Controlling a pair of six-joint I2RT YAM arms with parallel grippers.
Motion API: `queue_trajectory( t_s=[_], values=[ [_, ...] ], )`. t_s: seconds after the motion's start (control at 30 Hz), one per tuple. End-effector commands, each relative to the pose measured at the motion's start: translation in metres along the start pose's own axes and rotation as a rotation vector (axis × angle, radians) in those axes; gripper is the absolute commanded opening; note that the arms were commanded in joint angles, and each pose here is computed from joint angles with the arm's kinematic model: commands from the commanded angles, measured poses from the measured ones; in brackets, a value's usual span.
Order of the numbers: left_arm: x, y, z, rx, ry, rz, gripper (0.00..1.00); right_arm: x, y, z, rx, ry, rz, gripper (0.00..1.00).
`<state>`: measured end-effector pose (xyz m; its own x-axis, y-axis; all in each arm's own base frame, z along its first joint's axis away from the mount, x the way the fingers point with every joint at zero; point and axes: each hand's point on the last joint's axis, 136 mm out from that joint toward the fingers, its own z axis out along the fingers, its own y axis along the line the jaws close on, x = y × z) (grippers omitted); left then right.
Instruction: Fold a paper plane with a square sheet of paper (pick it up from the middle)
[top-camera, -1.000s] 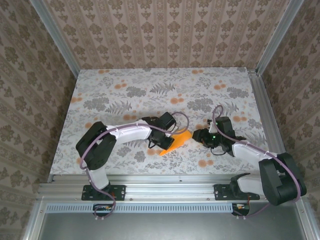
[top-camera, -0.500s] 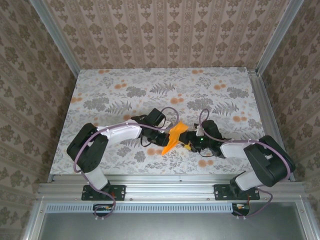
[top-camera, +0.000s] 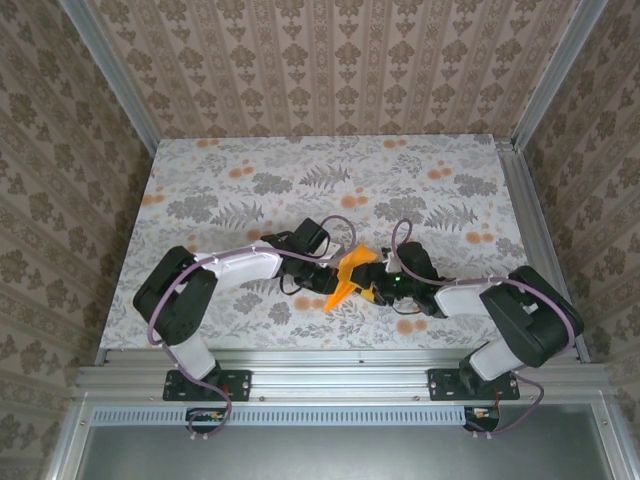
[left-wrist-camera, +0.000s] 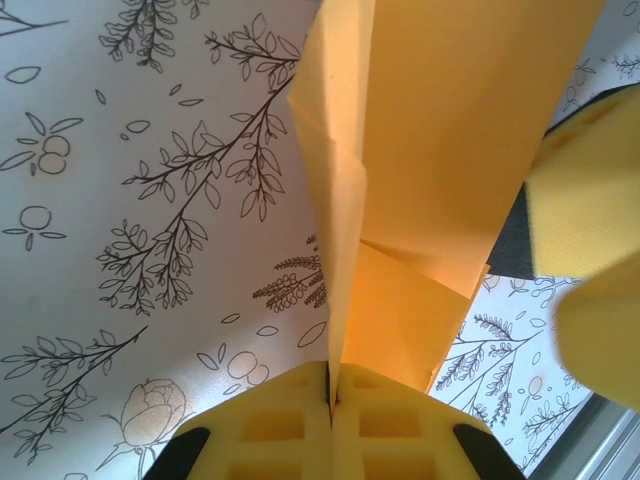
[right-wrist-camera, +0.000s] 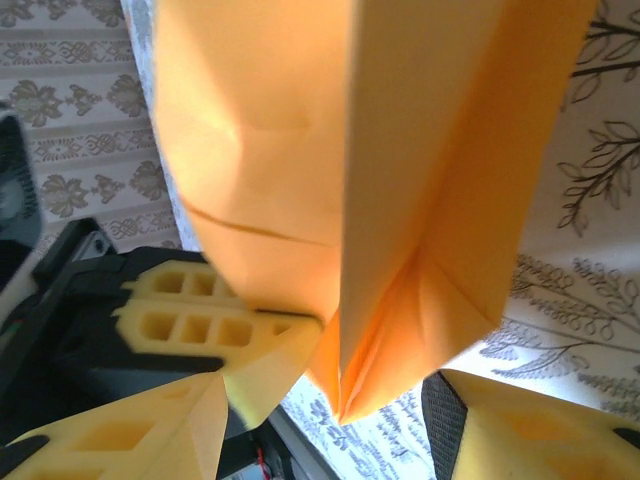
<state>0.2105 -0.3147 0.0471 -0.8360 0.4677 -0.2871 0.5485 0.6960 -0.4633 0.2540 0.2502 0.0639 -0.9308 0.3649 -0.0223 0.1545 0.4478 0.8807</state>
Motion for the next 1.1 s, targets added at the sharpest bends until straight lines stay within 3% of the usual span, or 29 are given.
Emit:
queue_trajectory(
  t_s=[0.0,0.73,1.07],
  values=[
    [0.000,-0.002,-0.003,0.024,-0.011,-0.008,0.05,0.004,0.008,-0.007,-0.012,0.001,-0.005,0.57],
    [-0.003,-0.008,-0.002,0.057,-0.022,-0.016,0.05,0.000,0.011,0.020,-0.007,0.031,-0.012,0.55],
    [-0.005,-0.011,0.000,0.124,-0.049,-0.071,0.05,0.004,0.007,0.032,-0.007,0.051,0.000,0.47]
  ],
)
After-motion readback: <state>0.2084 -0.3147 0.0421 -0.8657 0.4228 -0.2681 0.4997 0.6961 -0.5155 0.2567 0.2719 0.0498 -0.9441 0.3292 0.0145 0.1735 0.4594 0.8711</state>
